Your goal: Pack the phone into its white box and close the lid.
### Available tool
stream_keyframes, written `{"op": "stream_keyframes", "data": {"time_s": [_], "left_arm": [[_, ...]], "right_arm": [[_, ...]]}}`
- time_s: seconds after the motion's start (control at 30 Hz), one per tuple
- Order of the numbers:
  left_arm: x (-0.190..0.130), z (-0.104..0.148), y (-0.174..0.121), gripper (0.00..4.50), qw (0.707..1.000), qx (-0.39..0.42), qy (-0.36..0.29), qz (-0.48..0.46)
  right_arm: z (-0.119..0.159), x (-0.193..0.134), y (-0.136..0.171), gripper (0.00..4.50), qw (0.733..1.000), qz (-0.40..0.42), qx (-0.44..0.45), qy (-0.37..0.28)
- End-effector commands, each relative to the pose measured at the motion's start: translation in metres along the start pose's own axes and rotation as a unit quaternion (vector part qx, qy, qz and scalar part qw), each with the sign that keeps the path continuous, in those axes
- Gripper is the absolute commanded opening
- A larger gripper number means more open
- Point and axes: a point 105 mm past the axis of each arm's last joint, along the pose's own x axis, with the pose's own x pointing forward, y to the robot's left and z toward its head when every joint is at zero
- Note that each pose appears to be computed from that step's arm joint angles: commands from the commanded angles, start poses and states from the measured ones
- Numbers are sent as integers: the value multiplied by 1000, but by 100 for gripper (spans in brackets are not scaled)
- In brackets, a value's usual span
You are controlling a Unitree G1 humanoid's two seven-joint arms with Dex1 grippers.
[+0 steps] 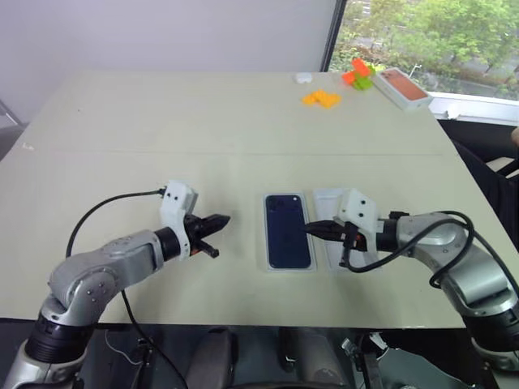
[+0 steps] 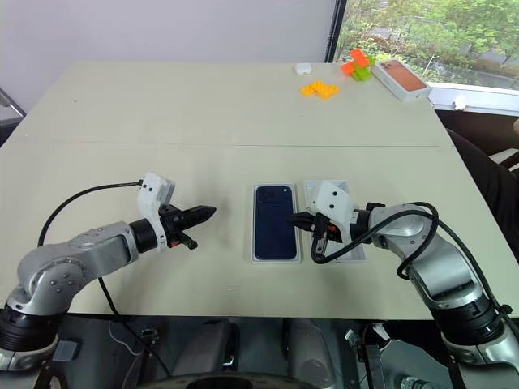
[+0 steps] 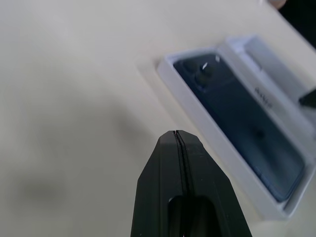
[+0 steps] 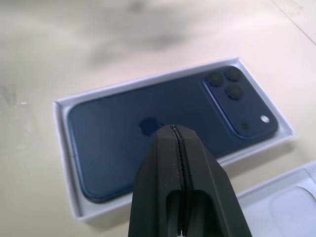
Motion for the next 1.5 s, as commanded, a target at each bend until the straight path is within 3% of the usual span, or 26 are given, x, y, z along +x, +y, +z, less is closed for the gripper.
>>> {"op": "stream_keyframes", "data": {"time_s": [0.03, 0.27, 0.37, 0.57, 0.7, 1.07, 1.3, 1.5], "left_arm": [[-3, 6, -9, 3, 998, 51, -18, -22], [-3, -1, -9, 3, 995, 95, -15, -36], [1, -2, -7, 0, 993, 105, -18, -39], [8, -7, -8, 0, 990, 133, -14, -54], [14, -7, -13, 0, 985, 154, -15, -73], [9, -6, -24, 0, 973, 192, -31, -121], [10, -3, -33, 0, 973, 182, -49, -136], [8, -2, -40, 0, 967, 194, -55, -159]], "right_arm": [[8, -14, -13, 0, 999, -40, -26, -1], [8, -24, -18, 0, 997, -69, 26, 6], [6, -25, -23, 81, 992, -92, 83, 28], [6, -21, -35, 382, 960, -181, 189, 97], [5, -16, -44, 382, 938, -194, 265, 113], [-7, -21, -38, 382, 923, -184, 296, 160], [-4, -11, -20, 382, 919, -149, 323, 172], [-5, -6, -7, 382, 890, -175, 380, 183]]}}
